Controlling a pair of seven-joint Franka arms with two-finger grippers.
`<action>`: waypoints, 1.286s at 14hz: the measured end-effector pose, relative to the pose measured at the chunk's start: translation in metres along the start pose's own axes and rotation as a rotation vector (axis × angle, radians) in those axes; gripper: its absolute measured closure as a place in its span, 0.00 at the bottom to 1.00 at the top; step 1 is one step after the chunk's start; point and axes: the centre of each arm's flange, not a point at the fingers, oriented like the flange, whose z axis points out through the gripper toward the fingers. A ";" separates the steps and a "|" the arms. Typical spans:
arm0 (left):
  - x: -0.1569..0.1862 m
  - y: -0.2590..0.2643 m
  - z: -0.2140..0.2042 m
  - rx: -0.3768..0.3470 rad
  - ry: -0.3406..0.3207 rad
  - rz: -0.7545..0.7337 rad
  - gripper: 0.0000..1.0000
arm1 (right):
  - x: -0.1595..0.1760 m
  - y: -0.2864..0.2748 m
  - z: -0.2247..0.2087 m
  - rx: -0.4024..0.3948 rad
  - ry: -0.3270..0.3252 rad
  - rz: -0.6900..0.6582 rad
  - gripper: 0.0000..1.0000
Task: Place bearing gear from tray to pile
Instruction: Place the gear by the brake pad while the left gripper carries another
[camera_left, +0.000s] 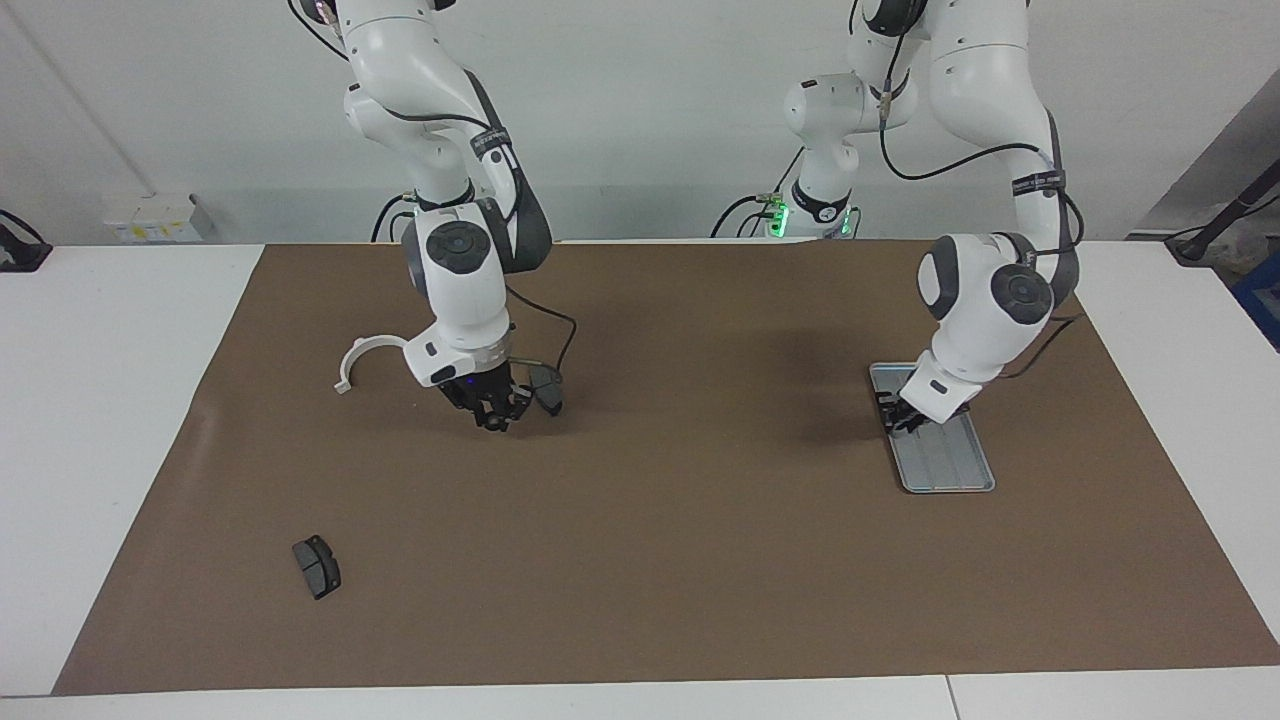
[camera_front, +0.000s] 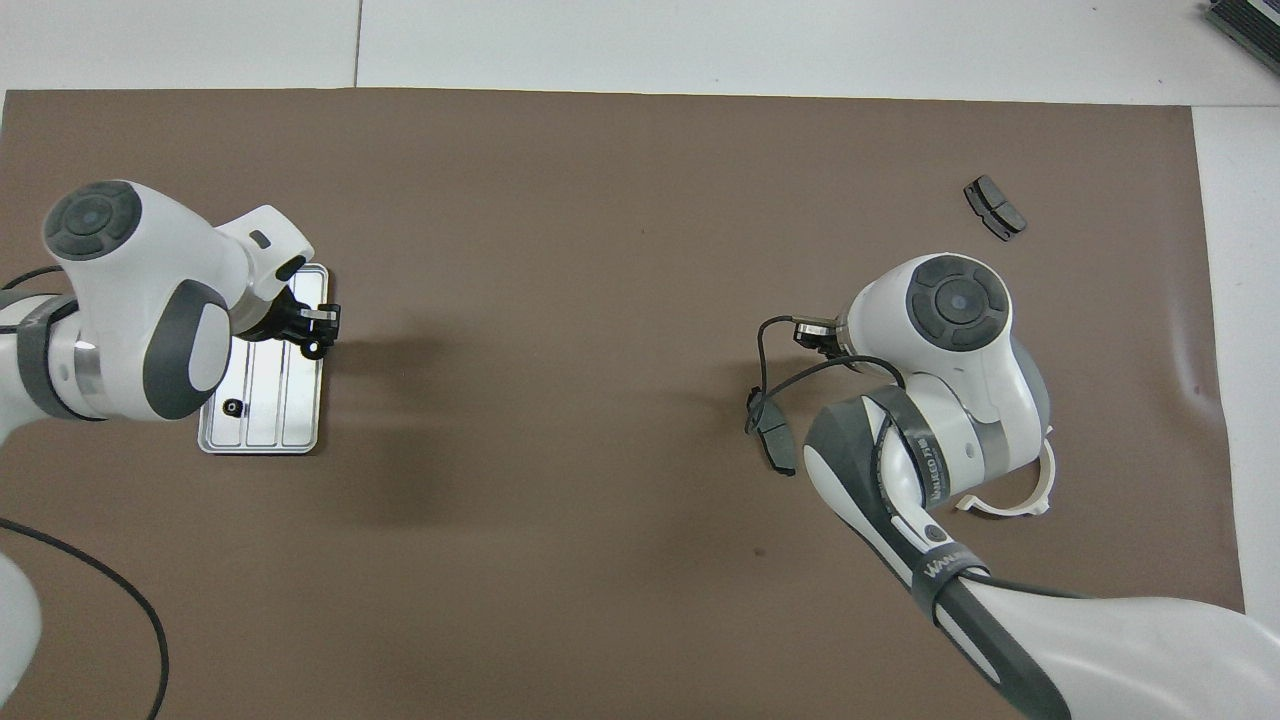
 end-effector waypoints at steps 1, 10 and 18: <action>-0.003 0.023 0.000 0.001 0.000 -0.036 0.67 | -0.004 0.009 0.007 -0.009 -0.016 -0.003 0.65; -0.051 0.216 -0.003 -0.088 0.053 -0.275 0.67 | -0.036 0.036 0.028 -0.008 -0.103 -0.006 0.65; -0.079 0.280 0.003 -0.160 0.060 -0.332 0.49 | -0.022 0.039 0.006 0.014 -0.059 0.010 0.00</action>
